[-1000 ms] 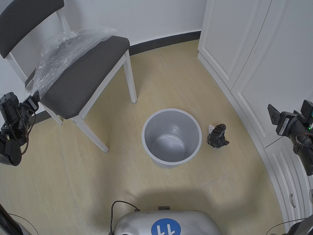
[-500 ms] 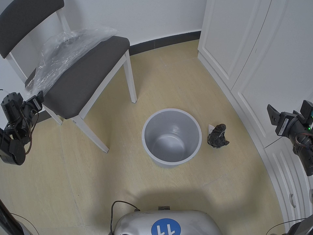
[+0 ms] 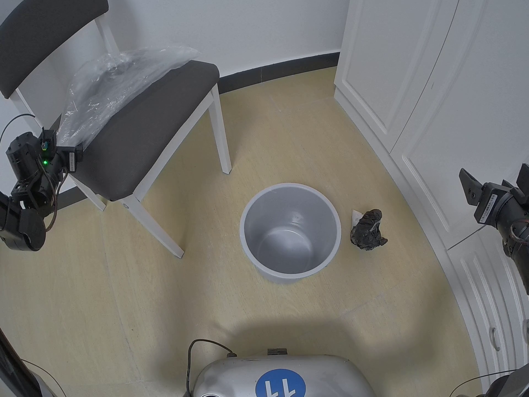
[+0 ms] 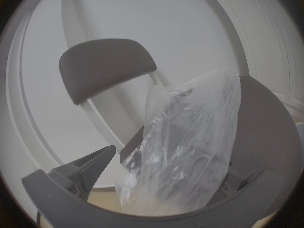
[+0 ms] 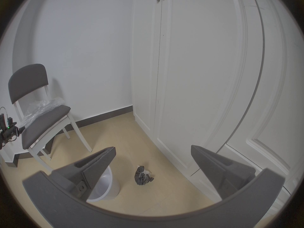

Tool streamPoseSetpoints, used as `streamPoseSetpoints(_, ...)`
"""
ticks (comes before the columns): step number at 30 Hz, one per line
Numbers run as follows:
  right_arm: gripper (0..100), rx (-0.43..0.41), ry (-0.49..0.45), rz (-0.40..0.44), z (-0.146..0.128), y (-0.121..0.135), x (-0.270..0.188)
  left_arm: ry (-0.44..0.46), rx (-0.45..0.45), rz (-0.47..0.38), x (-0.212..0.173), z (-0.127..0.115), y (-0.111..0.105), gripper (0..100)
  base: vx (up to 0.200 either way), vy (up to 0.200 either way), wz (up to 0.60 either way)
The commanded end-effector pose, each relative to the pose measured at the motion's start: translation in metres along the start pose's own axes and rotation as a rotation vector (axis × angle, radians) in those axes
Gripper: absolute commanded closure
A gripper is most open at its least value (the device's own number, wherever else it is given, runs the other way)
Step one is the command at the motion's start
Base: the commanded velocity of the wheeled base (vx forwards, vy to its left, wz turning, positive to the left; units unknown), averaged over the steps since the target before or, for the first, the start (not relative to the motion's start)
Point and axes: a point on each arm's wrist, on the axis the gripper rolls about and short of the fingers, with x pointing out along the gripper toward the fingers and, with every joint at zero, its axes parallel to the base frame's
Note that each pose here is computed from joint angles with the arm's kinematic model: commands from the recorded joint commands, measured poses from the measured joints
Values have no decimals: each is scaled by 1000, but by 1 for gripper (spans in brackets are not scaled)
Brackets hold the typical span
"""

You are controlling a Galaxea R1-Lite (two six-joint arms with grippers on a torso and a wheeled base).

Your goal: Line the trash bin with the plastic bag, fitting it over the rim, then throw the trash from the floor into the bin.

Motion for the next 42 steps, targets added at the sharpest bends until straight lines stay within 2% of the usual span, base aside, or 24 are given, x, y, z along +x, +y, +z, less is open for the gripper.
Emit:
streamPoseSetpoints(1,0,13,-29,6,8,-5,-6,-46,50,20,9,17,4,0,0,0,0)
streamPoseSetpoints(7,0,12,-37,13,10,-7,-8,-15,221,22,8,26,11,0,0,0,0)
streamPoseSetpoints(12,0,12,-56,21,14,-11,-13,2,290,1,14,34,13,0,0,0,0)
streamPoseSetpoints(19,0,10,-82,46,21,-18,-21,16,308,-43,15,42,12,0,0,0,0)
streamPoseSetpoints(25,0,4,-77,46,20,-18,-21,35,315,-103,12,39,10,0,0,0,0)
streamPoseSetpoints(33,0,2,-75,46,19,-18,-21,42,318,-108,13,37,9,0,0,0,0)
streamPoseSetpoints(34,0,3,-76,46,19,-18,-21,44,318,-111,13,36,9,100,0,0,0)
streamPoseSetpoints(39,0,-11,-77,45,19,-19,-22,48,308,-119,9,35,7,100,0,0,0)
streamPoseSetpoints(42,0,-20,-72,45,17,-19,-21,40,278,-158,-12,41,-1,100,0,0,0)
